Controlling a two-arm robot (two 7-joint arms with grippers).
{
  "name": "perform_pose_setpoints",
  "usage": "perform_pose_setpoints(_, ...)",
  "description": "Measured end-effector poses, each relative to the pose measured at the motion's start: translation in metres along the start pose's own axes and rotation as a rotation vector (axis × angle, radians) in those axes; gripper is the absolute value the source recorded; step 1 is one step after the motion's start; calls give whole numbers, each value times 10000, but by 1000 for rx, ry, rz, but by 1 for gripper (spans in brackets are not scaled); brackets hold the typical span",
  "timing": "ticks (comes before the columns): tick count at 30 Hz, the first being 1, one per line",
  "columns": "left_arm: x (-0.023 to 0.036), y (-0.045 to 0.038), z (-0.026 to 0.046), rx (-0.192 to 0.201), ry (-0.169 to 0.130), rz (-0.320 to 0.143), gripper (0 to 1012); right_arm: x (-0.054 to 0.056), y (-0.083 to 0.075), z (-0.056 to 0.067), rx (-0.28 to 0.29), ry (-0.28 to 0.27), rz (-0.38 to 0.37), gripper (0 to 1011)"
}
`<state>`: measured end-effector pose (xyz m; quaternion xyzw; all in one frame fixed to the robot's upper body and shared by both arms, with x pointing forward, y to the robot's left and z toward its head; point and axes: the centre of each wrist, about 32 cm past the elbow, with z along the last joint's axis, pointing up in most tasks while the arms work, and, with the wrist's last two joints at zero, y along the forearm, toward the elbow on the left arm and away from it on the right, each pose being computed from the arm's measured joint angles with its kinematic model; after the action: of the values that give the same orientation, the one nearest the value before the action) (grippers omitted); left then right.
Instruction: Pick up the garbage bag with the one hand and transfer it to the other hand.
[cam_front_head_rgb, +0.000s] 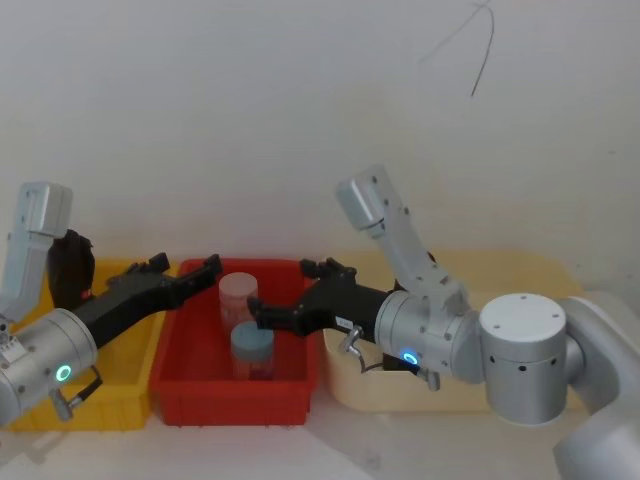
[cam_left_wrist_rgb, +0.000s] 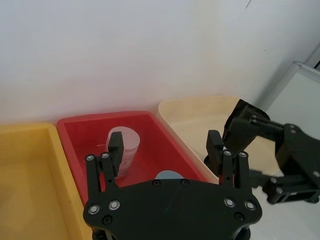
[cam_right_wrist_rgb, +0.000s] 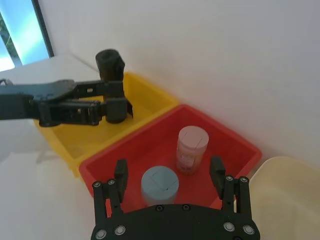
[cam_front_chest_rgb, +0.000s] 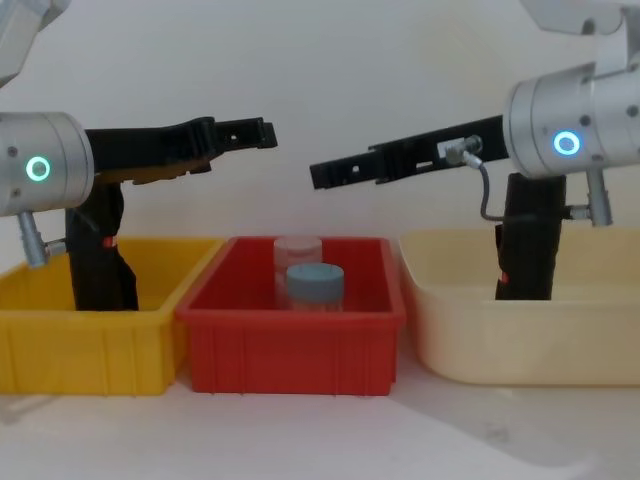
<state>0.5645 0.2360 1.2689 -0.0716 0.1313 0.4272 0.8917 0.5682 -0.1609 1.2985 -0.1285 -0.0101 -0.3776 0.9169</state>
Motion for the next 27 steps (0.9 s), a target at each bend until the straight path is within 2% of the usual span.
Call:
perform_pose_setpoints(10, 0, 0, 0, 0, 0, 0, 1001, -20, 76, -41, -56, 0, 21, 1001)
perform_pose_setpoints(27, 0, 0, 0, 0, 0, 0, 1001, -3, 224, -61, -94, 34, 14, 1001)
